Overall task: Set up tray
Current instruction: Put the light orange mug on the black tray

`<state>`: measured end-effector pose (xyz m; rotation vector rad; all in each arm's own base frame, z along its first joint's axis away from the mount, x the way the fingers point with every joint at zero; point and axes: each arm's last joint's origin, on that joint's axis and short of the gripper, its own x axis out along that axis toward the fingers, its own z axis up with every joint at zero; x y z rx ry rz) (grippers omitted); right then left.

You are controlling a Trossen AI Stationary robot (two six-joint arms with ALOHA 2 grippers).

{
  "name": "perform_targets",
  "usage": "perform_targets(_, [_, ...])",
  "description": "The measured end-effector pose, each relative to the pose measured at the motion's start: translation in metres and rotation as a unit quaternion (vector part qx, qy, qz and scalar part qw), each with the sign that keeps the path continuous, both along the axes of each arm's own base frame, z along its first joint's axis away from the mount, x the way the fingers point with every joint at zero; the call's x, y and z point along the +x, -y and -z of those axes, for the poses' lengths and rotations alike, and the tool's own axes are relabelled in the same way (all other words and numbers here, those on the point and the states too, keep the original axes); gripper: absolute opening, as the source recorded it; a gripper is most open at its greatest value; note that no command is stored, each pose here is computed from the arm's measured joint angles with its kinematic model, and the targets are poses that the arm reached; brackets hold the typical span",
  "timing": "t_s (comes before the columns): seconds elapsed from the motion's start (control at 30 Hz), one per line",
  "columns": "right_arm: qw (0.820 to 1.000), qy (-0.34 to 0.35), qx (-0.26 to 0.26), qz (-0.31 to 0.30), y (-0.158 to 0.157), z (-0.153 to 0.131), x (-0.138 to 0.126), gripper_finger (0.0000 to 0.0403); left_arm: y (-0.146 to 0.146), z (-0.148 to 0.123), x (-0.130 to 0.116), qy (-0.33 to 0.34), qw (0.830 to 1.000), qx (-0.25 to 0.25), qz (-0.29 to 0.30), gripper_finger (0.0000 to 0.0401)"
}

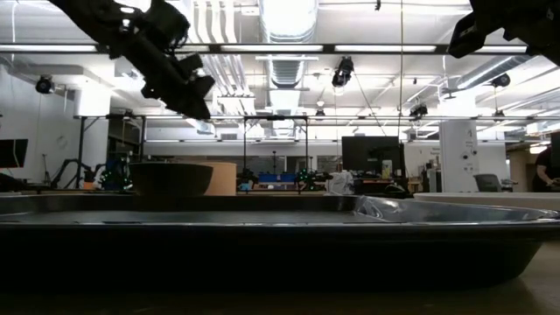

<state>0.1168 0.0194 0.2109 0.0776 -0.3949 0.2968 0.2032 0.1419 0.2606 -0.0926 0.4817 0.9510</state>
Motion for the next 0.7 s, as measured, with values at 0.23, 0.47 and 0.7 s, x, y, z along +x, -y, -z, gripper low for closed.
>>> perform_targets(0.23, [1.000,0.000,0.000,0.000,0.000,0.000,0.000,0.0082,-0.010,0.008,0.016,-0.026,1.000,-0.012,0.003,0.0130])
perform_targets(0.47, [1.000,0.000,0.000,0.000,0.000,0.000,0.000,0.0072,-0.014,0.013,0.022,-0.051,0.999,-0.012,0.011,0.0130])
perform_targets(0.7, [1.000,0.000,0.000,0.000,0.000,0.000,0.000,0.0069,-0.013,0.013,0.022,-0.057,0.998,-0.007,0.016,0.0130])
